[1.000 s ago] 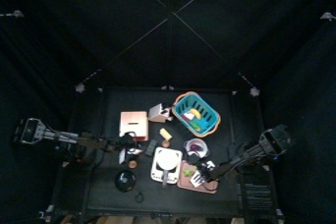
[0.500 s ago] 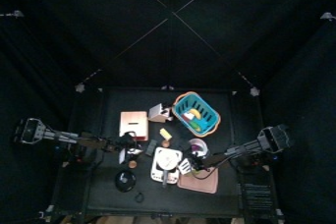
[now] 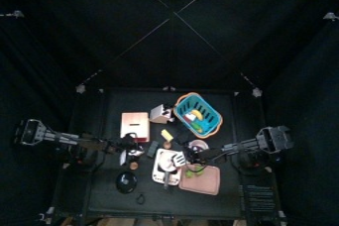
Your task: Place salmon on rice
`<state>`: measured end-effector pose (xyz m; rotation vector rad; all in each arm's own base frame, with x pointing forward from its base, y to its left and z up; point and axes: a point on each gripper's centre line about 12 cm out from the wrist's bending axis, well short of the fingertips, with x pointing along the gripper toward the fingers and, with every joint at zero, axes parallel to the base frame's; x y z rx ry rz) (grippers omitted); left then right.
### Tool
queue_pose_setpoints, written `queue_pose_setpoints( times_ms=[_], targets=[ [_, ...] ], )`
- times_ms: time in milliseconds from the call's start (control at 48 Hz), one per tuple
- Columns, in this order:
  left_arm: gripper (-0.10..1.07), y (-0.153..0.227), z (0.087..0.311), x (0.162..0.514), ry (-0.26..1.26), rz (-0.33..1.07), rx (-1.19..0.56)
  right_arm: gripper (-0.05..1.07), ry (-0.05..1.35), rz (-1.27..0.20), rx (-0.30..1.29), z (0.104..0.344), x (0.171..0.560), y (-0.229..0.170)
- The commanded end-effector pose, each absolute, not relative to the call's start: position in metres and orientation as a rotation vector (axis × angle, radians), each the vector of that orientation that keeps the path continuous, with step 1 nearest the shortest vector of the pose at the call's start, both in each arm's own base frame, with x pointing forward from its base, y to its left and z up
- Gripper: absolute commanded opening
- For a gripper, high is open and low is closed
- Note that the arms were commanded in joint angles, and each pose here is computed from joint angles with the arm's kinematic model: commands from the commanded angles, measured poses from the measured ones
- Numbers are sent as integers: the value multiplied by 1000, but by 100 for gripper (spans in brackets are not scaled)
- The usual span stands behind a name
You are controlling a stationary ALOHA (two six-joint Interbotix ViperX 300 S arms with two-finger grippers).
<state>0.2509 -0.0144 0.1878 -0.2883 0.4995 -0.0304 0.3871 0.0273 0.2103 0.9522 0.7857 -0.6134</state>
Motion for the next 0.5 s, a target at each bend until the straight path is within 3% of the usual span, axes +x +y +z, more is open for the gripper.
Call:
queue_pose_setpoints(
  times_ms=[0,250,479],
  targets=[
    [87,-15,193,254,481,-37,-290,61,752,-605,966,225,390,24],
    [87,-15,194,254,478,-37,-291,61,771,-683,947,226,399,14],
    [87,-14,192,253,484,-27,-308,61,716,-658,986,236,408,12]
  ],
)
